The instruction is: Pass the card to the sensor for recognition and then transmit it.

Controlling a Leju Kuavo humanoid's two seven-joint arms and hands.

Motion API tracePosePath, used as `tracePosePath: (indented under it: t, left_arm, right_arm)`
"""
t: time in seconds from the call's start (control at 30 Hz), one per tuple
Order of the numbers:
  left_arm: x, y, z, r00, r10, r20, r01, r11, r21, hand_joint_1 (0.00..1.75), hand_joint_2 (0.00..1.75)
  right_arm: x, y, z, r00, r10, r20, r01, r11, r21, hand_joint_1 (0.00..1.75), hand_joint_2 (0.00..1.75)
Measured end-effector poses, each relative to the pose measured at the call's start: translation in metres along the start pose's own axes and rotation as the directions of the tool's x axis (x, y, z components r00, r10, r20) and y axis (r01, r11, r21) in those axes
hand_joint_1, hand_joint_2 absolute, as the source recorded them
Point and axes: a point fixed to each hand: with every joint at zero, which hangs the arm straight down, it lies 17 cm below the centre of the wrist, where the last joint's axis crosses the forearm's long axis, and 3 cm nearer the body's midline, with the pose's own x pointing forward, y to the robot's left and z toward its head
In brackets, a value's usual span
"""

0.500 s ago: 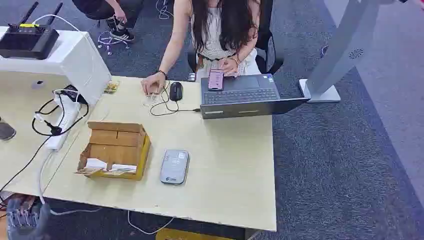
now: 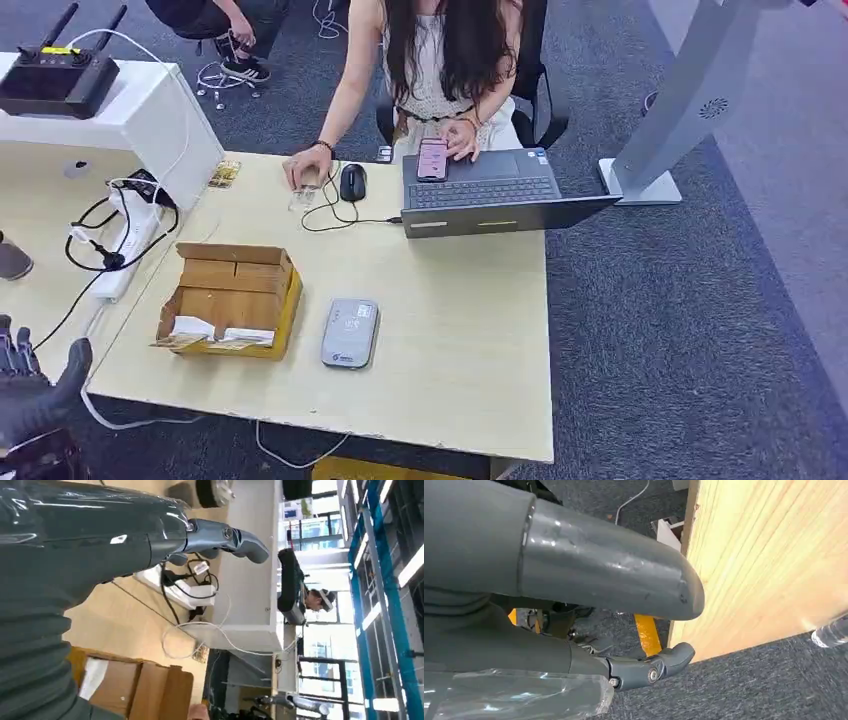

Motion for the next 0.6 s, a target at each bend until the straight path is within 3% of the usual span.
tracePosePath:
  t: [0.3,0.6]
  left_arm:
    - [0.004,-0.067,-0.053,0.976,-0.215,0.017,0.214,0.957,-0.197,0.0,1.75]
    - [0.001,-0.114,-0.094,0.882,-0.465,0.079,0.464,0.824,-0.324,0.0,1.75]
  right_arm:
    - [0.002,0.009,-0.003,1.0,0.003,-0.014,-0.002,1.0,0.019,0.0,0.0]
    - [0.004,0.018,-0.006,0.999,-0.016,-0.031,0.017,0.999,0.041,0.0,0.0]
